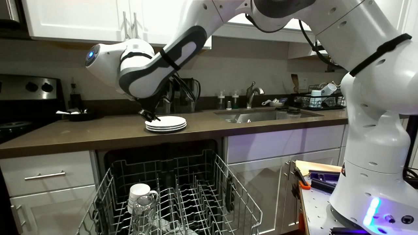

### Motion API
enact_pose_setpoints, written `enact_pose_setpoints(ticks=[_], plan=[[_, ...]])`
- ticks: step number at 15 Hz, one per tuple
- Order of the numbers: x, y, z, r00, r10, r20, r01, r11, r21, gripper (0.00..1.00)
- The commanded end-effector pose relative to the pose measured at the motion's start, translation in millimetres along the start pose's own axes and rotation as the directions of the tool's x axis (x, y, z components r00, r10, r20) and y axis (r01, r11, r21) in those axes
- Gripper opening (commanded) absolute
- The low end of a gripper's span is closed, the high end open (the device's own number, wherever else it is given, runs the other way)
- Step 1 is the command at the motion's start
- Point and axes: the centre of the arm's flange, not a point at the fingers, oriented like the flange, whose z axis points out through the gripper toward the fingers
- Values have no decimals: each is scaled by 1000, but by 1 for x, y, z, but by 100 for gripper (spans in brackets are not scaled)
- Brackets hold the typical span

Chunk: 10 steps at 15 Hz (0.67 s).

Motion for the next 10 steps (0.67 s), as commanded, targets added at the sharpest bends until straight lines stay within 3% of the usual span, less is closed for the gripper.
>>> enact_pose_setpoints(ticks=[1,5,10], plan=[[-2,-4,1,1000,-16,22,15,999,31,100],[-5,-10,-7,998,-46,41,43,995,86,100],[2,-18,-2,999,-34,9,34,998,56,100]])
